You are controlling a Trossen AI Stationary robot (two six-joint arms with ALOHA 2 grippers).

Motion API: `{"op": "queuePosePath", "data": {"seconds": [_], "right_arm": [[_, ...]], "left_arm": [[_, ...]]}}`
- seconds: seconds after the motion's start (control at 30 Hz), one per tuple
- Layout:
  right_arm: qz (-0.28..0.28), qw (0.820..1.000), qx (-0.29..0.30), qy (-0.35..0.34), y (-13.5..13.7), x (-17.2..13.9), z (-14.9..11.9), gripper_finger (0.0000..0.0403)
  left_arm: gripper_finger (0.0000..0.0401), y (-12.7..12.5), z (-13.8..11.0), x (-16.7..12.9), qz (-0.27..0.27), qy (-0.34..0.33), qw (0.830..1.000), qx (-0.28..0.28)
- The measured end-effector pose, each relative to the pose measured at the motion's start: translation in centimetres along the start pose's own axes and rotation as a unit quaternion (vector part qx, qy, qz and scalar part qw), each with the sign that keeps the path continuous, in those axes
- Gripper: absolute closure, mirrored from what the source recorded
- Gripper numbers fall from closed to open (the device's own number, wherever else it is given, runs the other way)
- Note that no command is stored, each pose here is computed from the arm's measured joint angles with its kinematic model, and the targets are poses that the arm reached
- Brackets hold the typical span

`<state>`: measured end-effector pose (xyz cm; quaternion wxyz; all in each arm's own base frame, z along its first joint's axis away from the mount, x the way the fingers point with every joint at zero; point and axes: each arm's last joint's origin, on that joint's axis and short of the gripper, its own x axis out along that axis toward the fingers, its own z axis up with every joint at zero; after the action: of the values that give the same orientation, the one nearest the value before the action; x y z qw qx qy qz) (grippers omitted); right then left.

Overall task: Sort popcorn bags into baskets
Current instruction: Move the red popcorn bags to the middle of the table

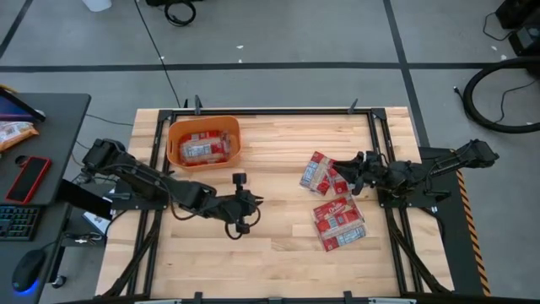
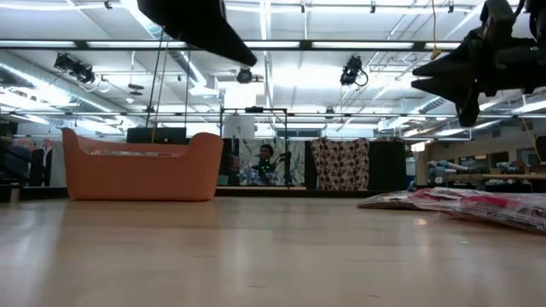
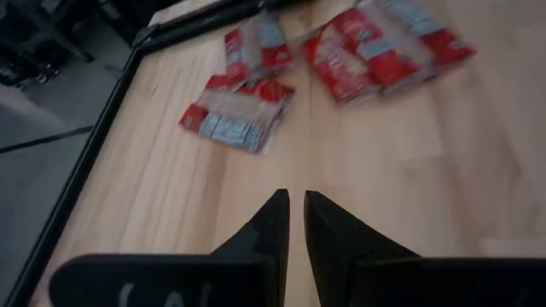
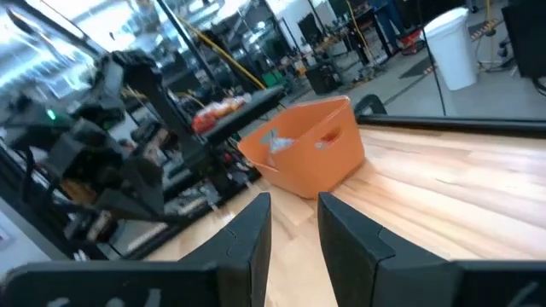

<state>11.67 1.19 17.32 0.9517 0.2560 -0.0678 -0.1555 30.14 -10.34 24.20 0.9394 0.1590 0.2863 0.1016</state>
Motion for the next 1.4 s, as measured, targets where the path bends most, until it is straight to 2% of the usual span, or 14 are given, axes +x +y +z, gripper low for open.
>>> {"op": "queuePosePath", "data": {"seconds": [0.1, 0.2, 0.33, 0.47, 0.57, 0.67, 0.77, 0.9, 1.0, 1.13, 1.2, 1.23, 1.3, 1.4], "right_arm": [[0.005, 1.000, 0.023, -0.010, 0.1, 0.0, 0.2, 0.0299], [0.010, 0.997, 0.065, -0.039, 0.3, 0.0, 0.8, 0.0299], [0.057, 0.997, 0.055, 0.001, 1.2, 0.6, 1.5, 0.0299], [0.001, 0.995, 0.041, 0.087, 1.8, 1.8, 1.5, 0.0301], [-0.069, 0.983, 0.021, 0.169, 2.3, 2.8, 1.9, 0.0306], [-0.146, 0.958, -0.003, 0.247, 3.0, 3.7, 2.7, 0.0312], [-0.225, 0.922, -0.022, 0.314, 3.4, 4.6, 3.3, 0.0315], [-0.355, 0.843, 0.001, 0.403, 2.9, 5.5, 3.1, 0.0316], [-0.431, 0.781, 0.015, 0.452, 2.4, 6.3, 2.6, 0.0316], [-0.508, 0.716, 0.005, 0.479, 1.2, 7.5, 1.1, 0.0316], [-0.528, 0.688, 0.011, 0.497, 0.4, 8.1, 0.1, 0.0316], [-0.528, 0.682, 0.008, 0.506, 0.1, 8.5, -0.3, 0.0316], [-0.513, 0.687, 0.000, 0.514, -0.3, 9.5, -1.4, 0.0316], [-0.459, 0.725, 0.008, 0.513, -0.3, 11.4, -2.9, 0.0316]], "left_arm": [[0.0358, -0.2, 0.2, -0.1, -0.005, -0.008, 1.000, -0.002], [0.0358, -0.8, 0.0, -0.4, -0.011, -0.020, 0.999, 0.023], [0.0358, -2.3, -1.5, -0.6, -0.037, -0.075, 0.995, 0.053], [0.0358, -2.3, -2.9, -0.6, -0.038, -0.097, 0.992, 0.065], [0.0358, -1.8, -3.2, -1.0, -0.034, -0.096, 0.993, 0.063], [0.0358, -1.4, -3.2, -1.9, -0.037, -0.108, 0.992, 0.051], [0.0358, -1.2, -3.5, -2.4, -0.048, -0.093, 0.994, 0.026], [0.0358, -1.5, -4.1, -2.4, -0.080, -0.067, 0.995, 0.005], [0.0358, -1.6, -4.3, -2.5, -0.086, -0.057, 0.995, 0.000], [0.0358, -1.8, -4.6, -2.6, -0.089, -0.045, 0.995, -0.015], [0.0358, -2.1, -4.6, -2.8, -0.095, -0.045, 0.994, -0.019], [0.0358, -2.2, -4.6, -2.9, -0.098, -0.046, 0.994, -0.018], [0.0358, -2.5, -4.6, -3.2, -0.104, -0.048, 0.993, -0.014], [0.0358, -3.1, -4.6, -3.6, -0.113, -0.052, 0.992, -0.008]]}}
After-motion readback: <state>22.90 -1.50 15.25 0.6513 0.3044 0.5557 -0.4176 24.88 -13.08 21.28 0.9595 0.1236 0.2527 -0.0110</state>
